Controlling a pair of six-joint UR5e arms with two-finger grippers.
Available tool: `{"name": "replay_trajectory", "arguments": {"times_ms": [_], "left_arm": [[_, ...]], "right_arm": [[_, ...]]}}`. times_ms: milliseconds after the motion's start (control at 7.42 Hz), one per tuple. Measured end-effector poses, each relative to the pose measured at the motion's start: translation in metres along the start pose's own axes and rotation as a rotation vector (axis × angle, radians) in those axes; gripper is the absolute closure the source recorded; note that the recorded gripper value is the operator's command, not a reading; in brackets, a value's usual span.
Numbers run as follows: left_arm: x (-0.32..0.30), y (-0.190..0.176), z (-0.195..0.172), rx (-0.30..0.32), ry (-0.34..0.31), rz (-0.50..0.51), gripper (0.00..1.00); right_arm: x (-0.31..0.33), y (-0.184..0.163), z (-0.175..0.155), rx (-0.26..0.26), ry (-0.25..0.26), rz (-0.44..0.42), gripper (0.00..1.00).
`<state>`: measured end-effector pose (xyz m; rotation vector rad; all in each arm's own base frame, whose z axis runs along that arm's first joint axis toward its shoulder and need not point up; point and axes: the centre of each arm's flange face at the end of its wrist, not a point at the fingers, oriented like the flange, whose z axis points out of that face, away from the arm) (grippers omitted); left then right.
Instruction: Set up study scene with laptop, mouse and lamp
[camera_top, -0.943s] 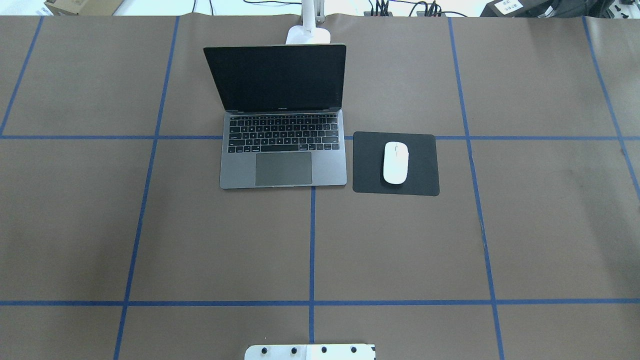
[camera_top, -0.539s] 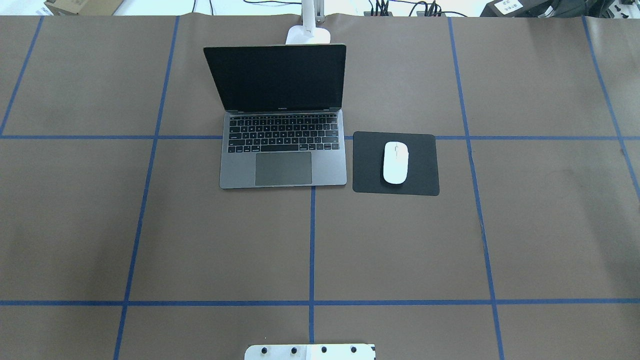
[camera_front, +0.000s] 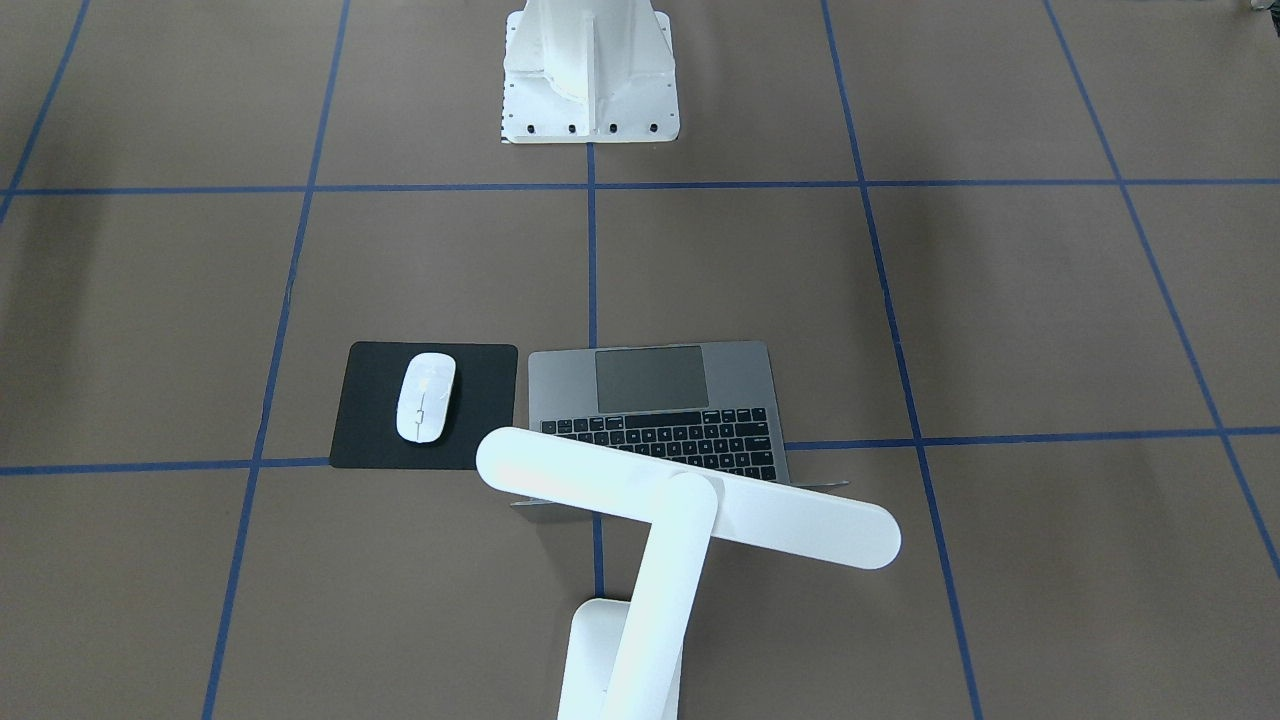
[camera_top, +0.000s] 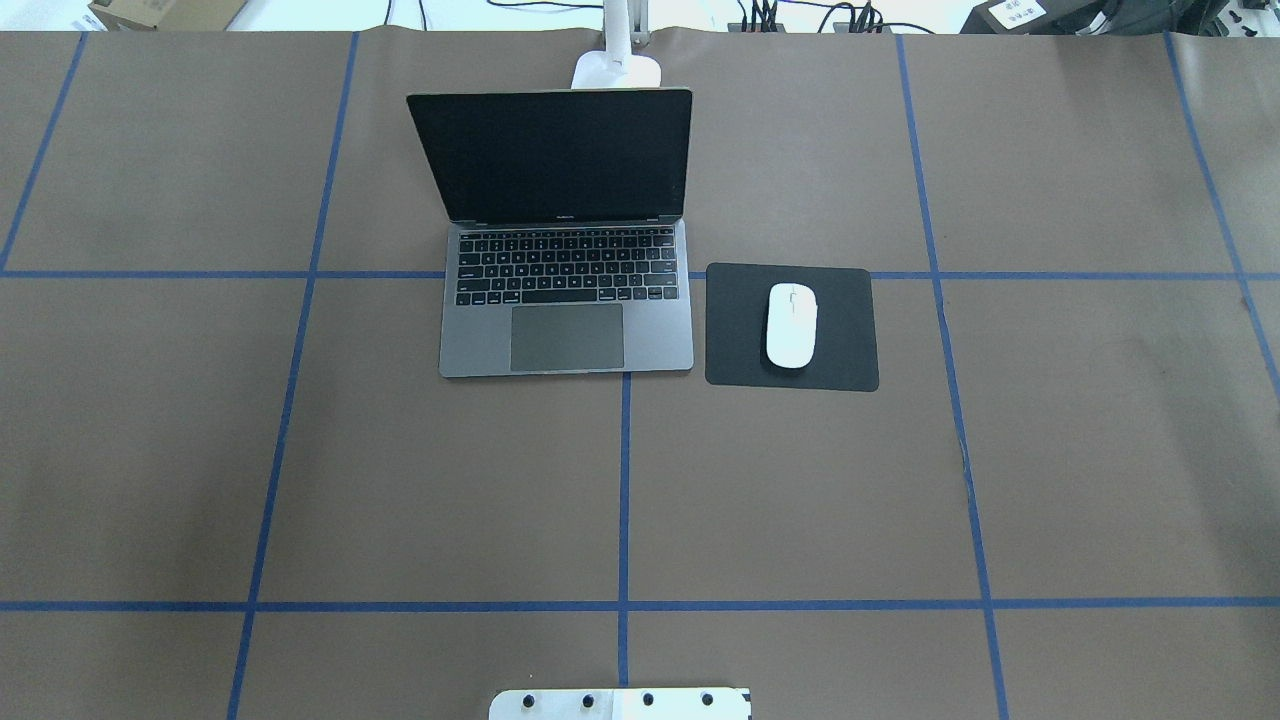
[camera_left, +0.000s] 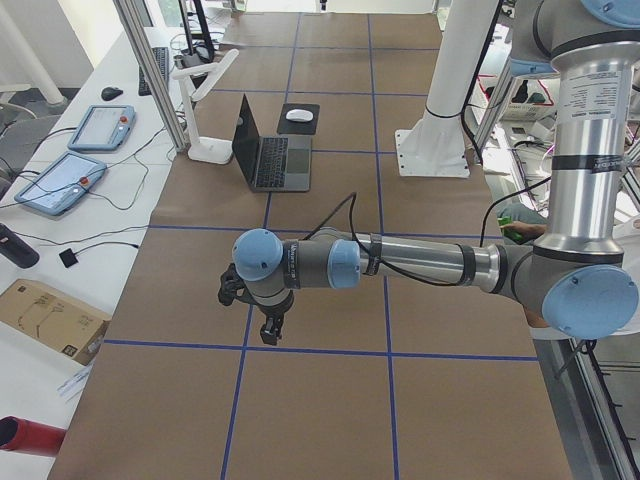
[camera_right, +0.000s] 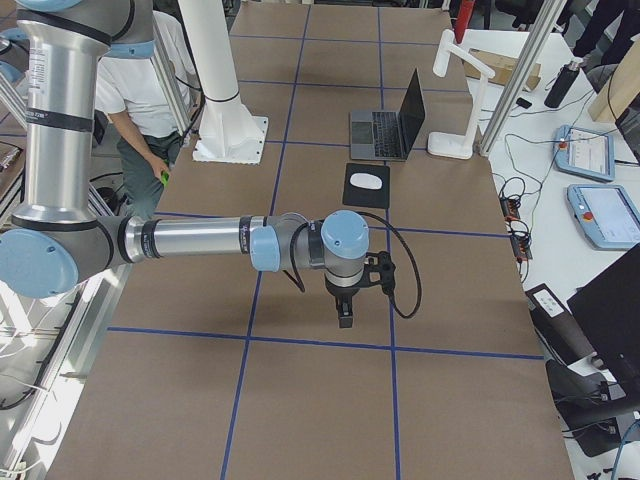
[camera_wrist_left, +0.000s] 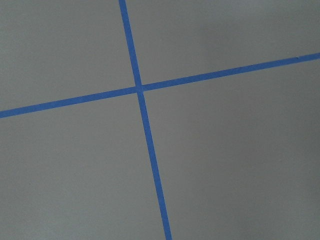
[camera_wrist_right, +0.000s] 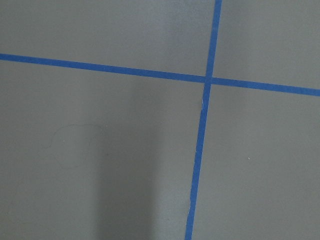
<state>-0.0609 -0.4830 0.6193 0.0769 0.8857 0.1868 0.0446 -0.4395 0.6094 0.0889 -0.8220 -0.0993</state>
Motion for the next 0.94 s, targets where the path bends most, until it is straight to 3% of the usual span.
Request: {"name": "replay_trajectory", "arguments": {"times_ms": [539,943], "left_arm": [[-0.0006,-0.0007,-0.0001,-0.001,-0.005,-0.023,0.01],[-0.0038,-0.0045,-0.0041,0.028,-0.079,-0.109,0.01]], "right_arm": [[0.0002,-0.0001,0.0001,0.0,0.001,0.0,0.01],[0.0002,-0.0004,0.0,0.001,0.002,-0.002,0.01]]}}
